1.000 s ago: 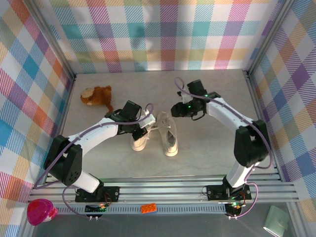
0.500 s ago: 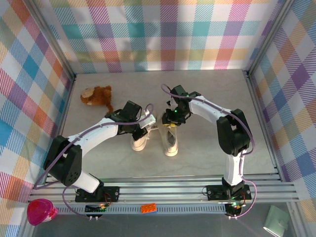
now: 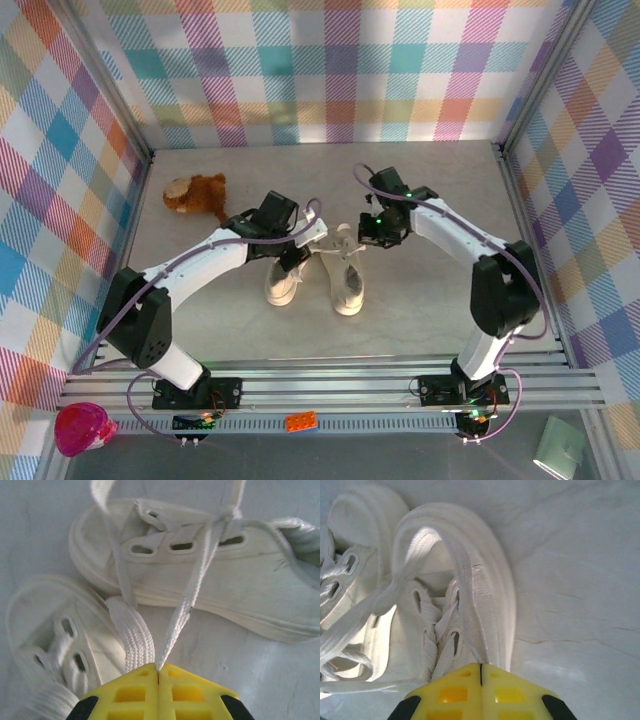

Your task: Tie the shoes

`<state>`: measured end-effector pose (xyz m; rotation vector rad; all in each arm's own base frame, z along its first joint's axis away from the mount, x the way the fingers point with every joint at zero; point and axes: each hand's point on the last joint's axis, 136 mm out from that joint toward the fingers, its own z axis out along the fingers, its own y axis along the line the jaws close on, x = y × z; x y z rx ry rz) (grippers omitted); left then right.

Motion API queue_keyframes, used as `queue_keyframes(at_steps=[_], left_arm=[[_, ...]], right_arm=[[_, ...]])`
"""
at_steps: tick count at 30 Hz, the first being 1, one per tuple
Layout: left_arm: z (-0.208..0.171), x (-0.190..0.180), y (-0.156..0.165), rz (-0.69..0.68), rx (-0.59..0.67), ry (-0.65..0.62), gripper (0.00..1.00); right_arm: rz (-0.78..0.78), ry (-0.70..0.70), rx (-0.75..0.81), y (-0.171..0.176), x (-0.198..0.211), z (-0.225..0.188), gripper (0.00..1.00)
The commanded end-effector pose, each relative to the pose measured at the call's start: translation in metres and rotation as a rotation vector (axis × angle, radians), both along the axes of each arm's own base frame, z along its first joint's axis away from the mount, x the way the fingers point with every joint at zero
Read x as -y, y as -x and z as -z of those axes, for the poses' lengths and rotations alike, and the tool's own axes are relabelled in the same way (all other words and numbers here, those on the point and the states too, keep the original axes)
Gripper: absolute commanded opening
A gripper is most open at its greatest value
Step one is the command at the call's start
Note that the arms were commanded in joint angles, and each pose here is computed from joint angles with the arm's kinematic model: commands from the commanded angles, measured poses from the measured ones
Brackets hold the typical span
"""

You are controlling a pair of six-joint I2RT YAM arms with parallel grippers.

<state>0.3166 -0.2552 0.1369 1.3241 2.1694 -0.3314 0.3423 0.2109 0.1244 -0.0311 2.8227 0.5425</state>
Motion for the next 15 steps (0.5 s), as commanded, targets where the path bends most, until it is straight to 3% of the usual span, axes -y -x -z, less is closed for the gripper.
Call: queue_keyframes(at_steps=[1, 8, 15], left_arm=[[-0.012, 0.015, -0.018, -0.001, 0.046, 0.028, 0.0], [-0.013, 0.038, -0.045, -0.001, 0.044, 0.059, 0.0], [0.014, 0.045, -0.044, 0.003, -0.011, 0.037, 0.0]], right_arm=[[0.031, 0.077, 0.094, -0.008, 0.034, -0.011, 0.0], [0.028, 0.125, 0.14, -0.004, 0.073, -0.018, 0.0], [0.083, 0.159, 0.095, -0.001, 0.111, 0.004, 0.0]])
